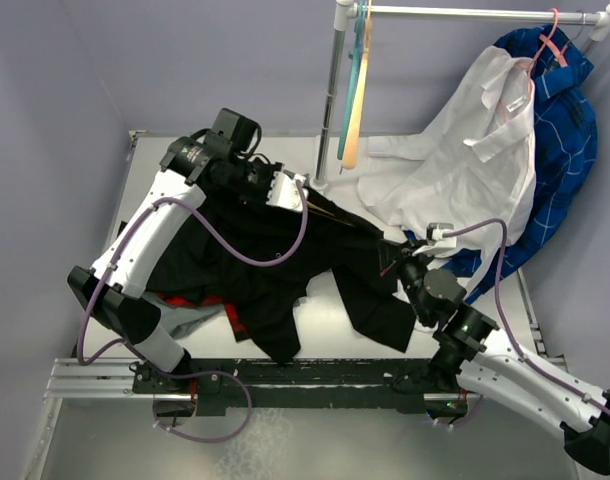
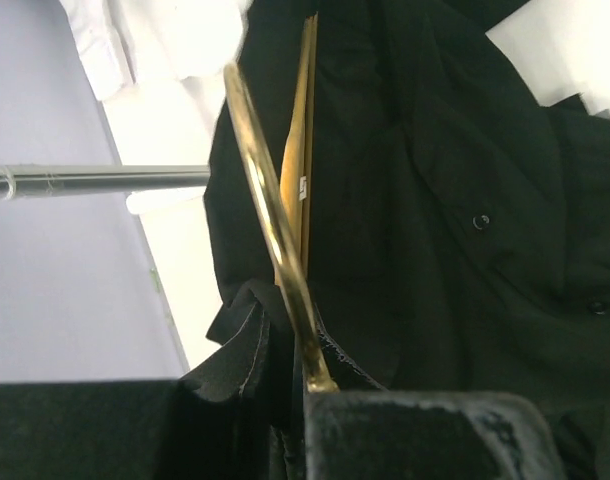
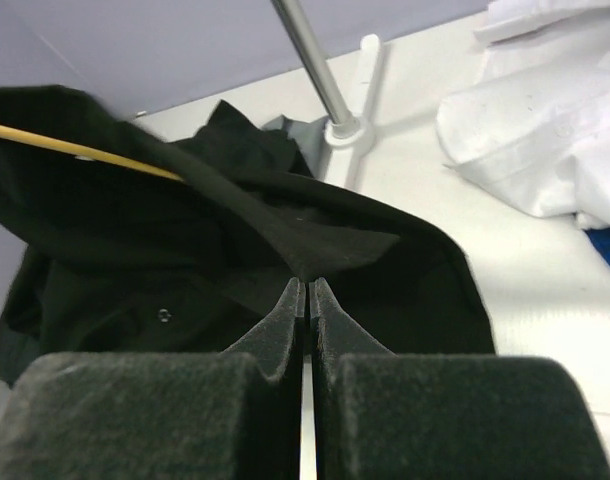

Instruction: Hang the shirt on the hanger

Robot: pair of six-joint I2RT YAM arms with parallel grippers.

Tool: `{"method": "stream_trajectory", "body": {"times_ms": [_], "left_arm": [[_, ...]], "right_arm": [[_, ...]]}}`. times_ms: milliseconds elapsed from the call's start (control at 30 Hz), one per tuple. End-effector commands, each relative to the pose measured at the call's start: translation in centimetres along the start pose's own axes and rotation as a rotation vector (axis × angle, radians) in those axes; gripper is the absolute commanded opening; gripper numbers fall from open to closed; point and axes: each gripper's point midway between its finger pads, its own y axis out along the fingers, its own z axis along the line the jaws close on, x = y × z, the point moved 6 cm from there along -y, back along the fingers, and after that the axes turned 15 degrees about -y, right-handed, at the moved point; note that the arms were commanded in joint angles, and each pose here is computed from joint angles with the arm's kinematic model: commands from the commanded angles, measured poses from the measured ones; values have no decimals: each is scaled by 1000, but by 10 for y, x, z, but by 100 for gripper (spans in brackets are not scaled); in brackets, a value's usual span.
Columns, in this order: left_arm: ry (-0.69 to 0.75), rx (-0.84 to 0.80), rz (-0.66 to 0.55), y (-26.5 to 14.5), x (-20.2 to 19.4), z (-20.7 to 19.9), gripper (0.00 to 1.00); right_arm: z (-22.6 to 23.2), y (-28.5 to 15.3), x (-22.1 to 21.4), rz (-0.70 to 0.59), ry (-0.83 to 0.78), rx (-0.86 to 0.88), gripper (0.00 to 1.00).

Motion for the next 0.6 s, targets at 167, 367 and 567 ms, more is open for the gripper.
{"method": "stream_trajectory", "body": {"times_ms": [167, 367, 567], "left_arm": [[-69, 187, -80, -1, 29, 20, 0], [-167, 77, -226, -1, 50, 5, 0], [-217, 32, -291, 2, 55, -4, 0]], "right_arm": [[51, 16, 54, -89, 143, 216, 0], [79, 30, 54, -102, 156, 348, 0], [100, 32, 64, -139, 194, 471, 0]]}}
